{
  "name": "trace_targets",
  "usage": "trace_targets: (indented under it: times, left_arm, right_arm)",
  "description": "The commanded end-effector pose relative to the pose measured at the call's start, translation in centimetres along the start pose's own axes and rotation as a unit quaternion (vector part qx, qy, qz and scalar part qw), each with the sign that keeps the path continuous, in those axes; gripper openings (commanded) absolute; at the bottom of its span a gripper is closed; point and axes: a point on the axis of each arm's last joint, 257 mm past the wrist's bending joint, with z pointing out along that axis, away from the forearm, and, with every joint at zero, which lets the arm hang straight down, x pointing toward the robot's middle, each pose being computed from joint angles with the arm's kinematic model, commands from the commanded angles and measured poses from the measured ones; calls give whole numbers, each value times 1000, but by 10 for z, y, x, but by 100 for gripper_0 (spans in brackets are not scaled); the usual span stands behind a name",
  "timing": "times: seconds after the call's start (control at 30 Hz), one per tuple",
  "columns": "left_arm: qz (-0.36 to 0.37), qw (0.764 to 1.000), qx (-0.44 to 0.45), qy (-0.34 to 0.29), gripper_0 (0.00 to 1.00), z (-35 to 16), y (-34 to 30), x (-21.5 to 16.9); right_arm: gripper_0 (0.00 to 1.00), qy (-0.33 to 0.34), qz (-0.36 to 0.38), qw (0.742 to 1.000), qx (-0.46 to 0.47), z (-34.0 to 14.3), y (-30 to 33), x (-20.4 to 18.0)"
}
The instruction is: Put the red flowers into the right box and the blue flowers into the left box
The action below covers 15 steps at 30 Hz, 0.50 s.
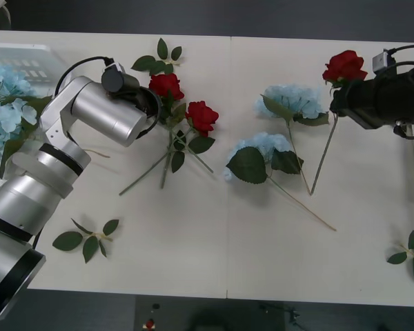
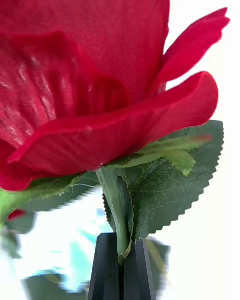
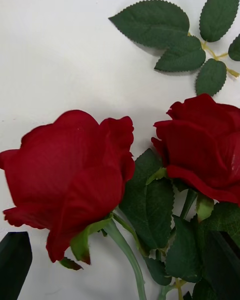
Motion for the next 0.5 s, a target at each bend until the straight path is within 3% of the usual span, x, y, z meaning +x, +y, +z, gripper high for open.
trace_targets:
  times: [0.03,0.23,0.5]
  left_arm:
    - [-6,1000,15,-17,100,-6,-19,-21]
    - [8,1000,0,-7,97,2,-11,-6]
    - [48,998,-35,-15,89,12,10,4]
  right_arm:
    - [0,-14,-6,998,-53,-10,38,-26]
    - [0,-58,-81,994,-50,-19,27,-73]
    - [0,-81,-202,968,125,-72,-80,-156]
